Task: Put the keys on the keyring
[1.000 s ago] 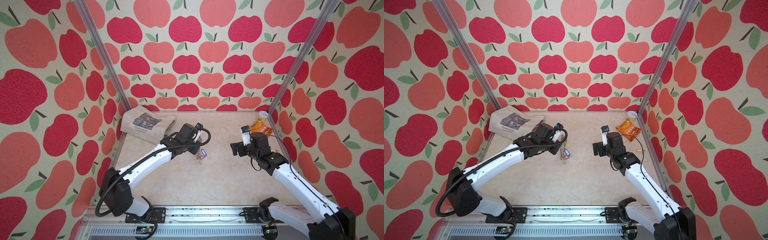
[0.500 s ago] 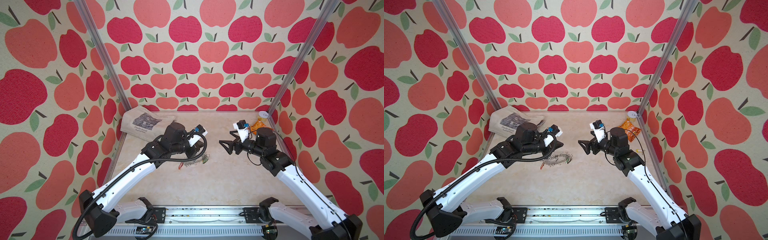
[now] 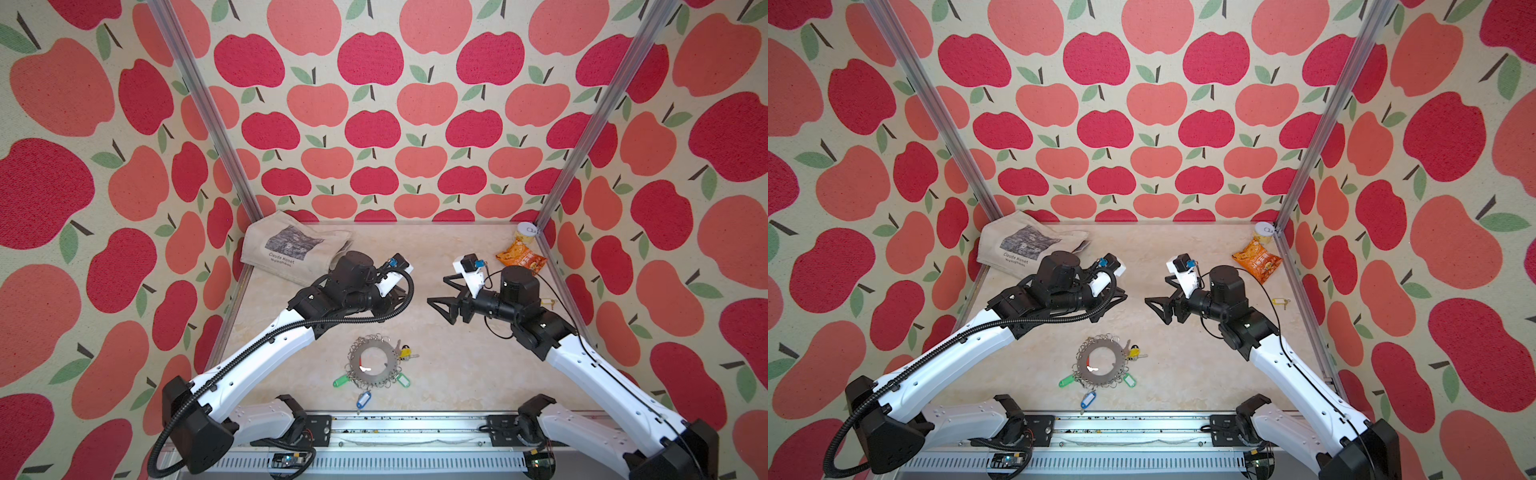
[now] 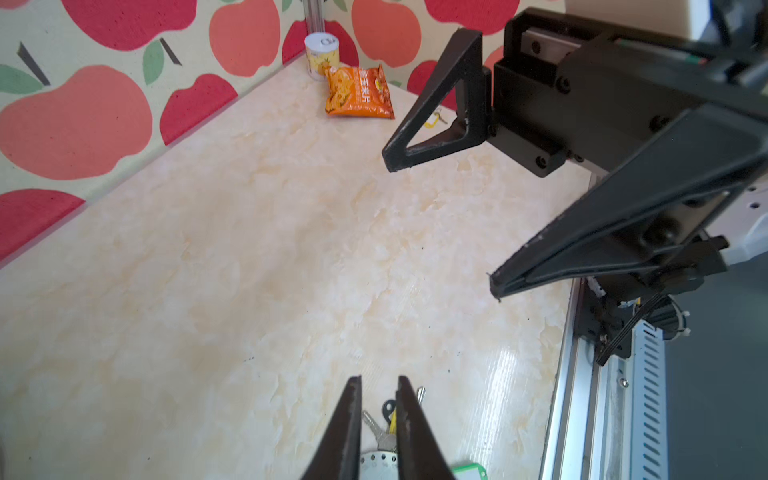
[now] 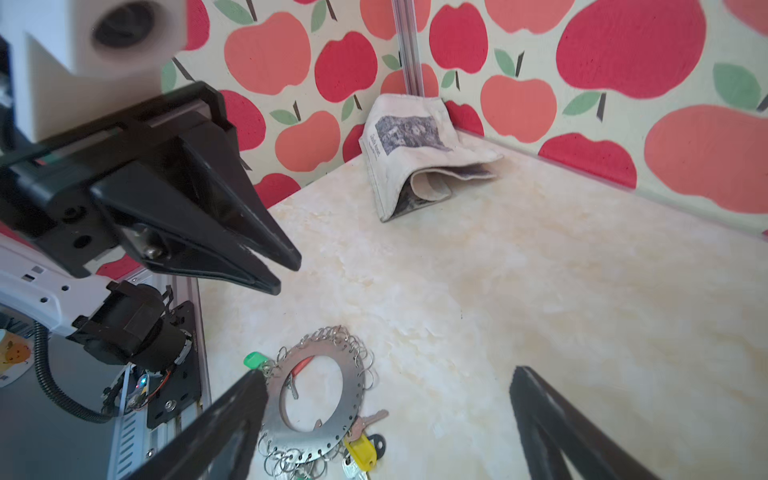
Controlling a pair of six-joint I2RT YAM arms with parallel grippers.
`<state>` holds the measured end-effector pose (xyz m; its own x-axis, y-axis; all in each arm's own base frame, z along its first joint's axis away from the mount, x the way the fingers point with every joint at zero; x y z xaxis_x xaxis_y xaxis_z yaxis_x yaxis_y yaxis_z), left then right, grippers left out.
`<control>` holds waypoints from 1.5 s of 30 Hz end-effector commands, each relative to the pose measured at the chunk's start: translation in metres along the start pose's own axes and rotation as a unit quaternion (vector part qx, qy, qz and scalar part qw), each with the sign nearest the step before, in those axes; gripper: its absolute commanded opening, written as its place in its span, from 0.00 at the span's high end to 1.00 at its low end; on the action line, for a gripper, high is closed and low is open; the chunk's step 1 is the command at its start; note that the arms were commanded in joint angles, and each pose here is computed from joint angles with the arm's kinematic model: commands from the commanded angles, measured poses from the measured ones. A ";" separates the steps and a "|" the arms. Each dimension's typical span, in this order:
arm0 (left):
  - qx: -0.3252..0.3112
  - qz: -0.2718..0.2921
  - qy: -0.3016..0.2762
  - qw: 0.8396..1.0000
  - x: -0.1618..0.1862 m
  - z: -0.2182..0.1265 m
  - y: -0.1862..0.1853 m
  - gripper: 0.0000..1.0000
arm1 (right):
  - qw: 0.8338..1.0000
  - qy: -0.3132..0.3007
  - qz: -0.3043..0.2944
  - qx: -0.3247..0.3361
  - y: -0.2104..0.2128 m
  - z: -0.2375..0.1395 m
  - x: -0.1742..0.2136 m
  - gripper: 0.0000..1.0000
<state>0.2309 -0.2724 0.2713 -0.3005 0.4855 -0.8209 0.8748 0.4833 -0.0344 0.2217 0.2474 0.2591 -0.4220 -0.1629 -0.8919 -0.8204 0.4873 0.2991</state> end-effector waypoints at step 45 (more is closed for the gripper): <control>-0.103 -0.373 0.344 0.855 0.185 0.108 0.033 0.73 | 0.973 0.067 0.010 0.222 -0.049 -0.022 0.055 0.01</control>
<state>0.2456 -0.2493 0.0598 -0.9613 0.2508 -0.1138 0.2725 0.9258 -0.2618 0.2307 0.2011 0.2052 -0.5109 -0.2319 -0.8278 -0.5816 0.8023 0.1342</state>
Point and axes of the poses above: each gripper's point midway between its finger pads, its own z axis out along the fingers, its own y axis along the line the jaws close on, x = y × z, the point moved 2 cm from there along -z, back along the fingers, and after that the axes turned 4 degrees about z, right-handed, at the moved point
